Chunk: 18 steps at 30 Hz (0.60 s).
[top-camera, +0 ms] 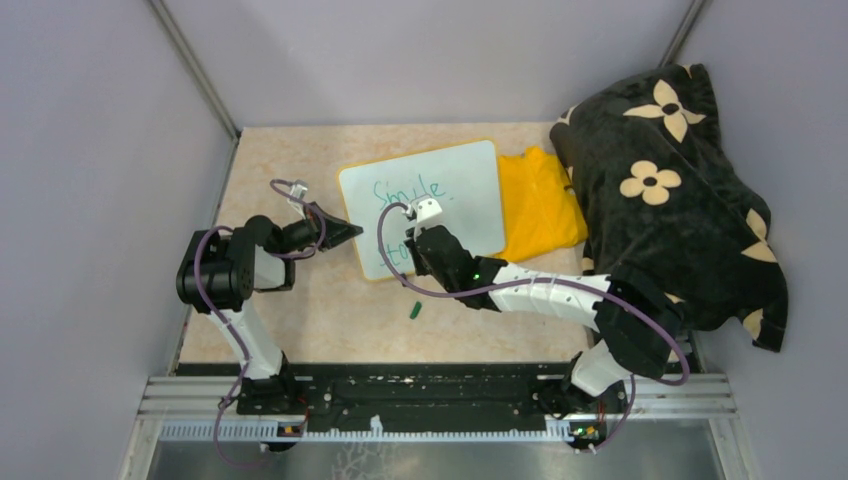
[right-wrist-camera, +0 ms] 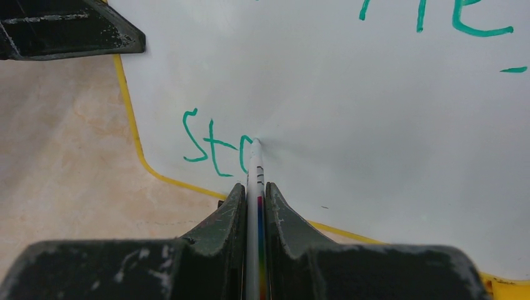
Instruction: Write a sentence on the whiteboard
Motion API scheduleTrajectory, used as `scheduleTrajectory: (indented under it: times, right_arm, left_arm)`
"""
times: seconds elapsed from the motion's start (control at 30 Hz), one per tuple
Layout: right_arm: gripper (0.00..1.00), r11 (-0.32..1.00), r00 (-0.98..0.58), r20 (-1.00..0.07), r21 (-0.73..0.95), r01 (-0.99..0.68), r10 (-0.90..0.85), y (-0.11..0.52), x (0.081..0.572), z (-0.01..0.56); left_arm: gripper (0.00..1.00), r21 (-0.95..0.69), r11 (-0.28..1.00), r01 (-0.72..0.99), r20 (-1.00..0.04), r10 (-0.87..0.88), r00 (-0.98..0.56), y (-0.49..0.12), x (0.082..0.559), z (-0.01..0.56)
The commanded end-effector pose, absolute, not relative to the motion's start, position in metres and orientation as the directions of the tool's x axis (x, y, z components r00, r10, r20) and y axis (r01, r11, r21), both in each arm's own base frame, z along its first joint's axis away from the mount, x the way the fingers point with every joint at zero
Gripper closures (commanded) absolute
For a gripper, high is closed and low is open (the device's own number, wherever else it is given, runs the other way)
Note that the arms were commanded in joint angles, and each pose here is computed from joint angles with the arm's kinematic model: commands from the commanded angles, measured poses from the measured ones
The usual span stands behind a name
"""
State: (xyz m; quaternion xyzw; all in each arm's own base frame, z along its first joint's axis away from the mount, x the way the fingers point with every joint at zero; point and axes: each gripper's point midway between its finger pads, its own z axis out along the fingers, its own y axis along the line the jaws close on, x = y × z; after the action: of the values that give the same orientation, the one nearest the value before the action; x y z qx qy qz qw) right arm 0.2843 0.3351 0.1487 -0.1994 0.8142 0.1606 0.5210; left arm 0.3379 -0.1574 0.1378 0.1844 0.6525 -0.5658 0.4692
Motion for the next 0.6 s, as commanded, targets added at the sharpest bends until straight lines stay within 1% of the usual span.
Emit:
scheduleTrajectory:
  times: [0.0, 0.37, 0.57]
  right_arm:
    - [1.0, 0.899, -0.362, -0.925, 0.055, -0.435, -0.119, 0.321, 0.297, 0.155]
    - [1.0, 0.895, -0.387, -0.914, 0.065, -0.44, -0.124, 0.312, 0.287, 0.141]
    - [1.0, 0.888, -0.364, -0.927, 0.093, -0.45, -0.087, 0.313, 0.285, 0.158]
  left_arm:
    - [1.0, -0.403, 0.282, 0.871, -0.906, -0.255, -0.337, -0.165, 0.335, 0.148]
    - [1.0, -0.405, 0.281, 0.87, -0.906, -0.253, -0.34, -0.165, 0.335, 0.148]
    - [1.0, -0.406, 0.281, 0.87, -0.906, -0.252, -0.341, -0.165, 0.334, 0.147]
